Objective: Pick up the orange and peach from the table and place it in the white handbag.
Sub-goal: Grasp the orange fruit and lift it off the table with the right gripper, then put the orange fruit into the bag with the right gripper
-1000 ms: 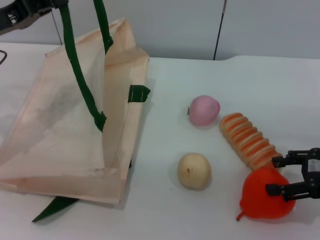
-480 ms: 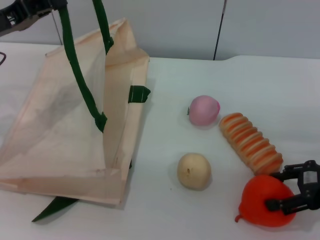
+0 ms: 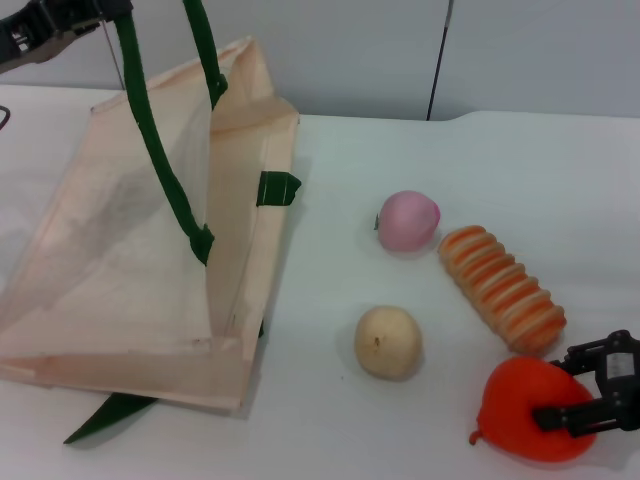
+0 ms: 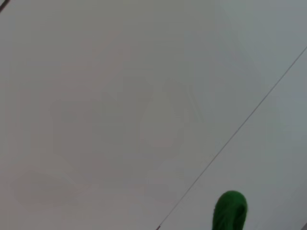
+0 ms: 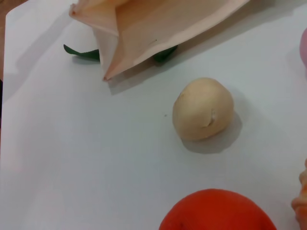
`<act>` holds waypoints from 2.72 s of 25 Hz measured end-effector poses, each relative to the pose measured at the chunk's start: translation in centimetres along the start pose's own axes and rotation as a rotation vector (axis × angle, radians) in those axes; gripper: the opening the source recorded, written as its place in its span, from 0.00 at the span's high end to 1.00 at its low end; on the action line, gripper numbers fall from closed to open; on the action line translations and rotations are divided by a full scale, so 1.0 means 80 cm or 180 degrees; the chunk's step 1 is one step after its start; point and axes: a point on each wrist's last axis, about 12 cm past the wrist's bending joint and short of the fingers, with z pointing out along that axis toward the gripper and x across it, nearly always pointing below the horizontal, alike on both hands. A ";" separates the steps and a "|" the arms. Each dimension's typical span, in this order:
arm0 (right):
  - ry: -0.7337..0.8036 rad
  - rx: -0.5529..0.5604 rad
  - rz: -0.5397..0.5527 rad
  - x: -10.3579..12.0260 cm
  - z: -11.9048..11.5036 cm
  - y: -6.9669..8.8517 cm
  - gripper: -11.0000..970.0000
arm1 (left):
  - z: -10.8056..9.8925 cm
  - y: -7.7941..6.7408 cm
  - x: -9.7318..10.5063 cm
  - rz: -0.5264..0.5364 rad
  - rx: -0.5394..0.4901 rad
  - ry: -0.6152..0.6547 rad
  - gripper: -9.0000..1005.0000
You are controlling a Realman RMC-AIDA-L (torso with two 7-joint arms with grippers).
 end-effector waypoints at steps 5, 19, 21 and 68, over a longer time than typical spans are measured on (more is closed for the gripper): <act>0.0029 -0.0009 0.0052 -0.002 0.001 0.000 0.28 | 0.000 0.000 0.000 0.0001 0.0000 0.0000 0.88; 0.0087 -0.0022 0.0052 -0.006 0.001 -0.002 0.46 | 0.000 0.000 0.000 -0.0038 0.0047 0.0021 0.88; 0.0083 -0.0014 0.0053 -0.006 0.000 -0.002 0.47 | 0.000 -0.002 -0.001 -0.0037 0.0072 0.0012 0.88; -0.1313 0.0006 -0.1032 -0.209 0.025 -0.017 0.87 | 0.027 -0.031 -0.014 0.0046 0.0697 -0.0061 0.88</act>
